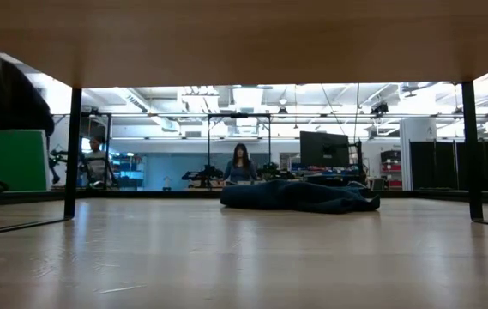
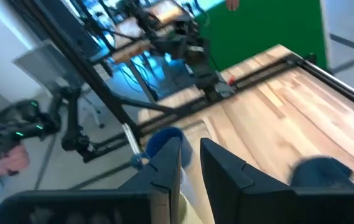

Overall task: Stack small to large cups/mugs on shelf
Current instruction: Return to Home Position

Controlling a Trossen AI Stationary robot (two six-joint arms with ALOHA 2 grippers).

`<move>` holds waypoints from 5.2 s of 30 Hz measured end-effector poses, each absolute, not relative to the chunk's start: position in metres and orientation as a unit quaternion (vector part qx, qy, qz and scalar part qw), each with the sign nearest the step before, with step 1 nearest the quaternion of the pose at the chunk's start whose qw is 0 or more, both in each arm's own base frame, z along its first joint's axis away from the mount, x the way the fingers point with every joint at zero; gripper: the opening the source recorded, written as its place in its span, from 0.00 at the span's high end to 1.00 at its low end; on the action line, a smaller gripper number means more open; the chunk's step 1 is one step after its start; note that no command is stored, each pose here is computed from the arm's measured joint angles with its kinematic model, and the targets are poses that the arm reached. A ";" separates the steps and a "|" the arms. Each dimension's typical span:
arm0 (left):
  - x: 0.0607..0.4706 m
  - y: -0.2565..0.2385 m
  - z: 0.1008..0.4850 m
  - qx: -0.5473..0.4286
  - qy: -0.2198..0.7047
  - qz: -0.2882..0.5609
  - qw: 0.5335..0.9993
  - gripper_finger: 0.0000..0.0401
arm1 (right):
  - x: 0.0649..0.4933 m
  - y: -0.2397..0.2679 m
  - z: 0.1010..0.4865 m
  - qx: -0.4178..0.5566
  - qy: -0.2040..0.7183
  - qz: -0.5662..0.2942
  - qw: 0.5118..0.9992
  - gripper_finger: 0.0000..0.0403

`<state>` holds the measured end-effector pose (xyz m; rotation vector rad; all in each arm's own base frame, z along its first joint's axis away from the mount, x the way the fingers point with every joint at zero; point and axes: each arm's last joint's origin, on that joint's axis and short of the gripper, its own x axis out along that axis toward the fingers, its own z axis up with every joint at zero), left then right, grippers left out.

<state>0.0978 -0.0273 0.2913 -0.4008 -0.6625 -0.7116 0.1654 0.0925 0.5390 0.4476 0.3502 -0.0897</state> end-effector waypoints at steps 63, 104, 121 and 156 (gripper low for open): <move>0.098 -0.018 0.166 -0.292 0.034 -0.107 0.950 0.85 | -0.015 -0.033 0.283 0.288 0.111 -0.144 0.940 0.86; 0.106 -0.019 0.158 -0.288 0.081 -0.094 0.949 0.85 | -0.018 -0.035 0.262 0.280 0.197 -0.174 0.923 0.86; 0.106 -0.019 0.158 -0.288 0.082 -0.093 0.950 0.85 | -0.018 -0.035 0.262 0.282 0.196 -0.174 0.923 0.86; 0.106 -0.019 0.158 -0.288 0.081 -0.093 0.950 0.85 | -0.018 -0.035 0.262 0.281 0.196 -0.174 0.923 0.86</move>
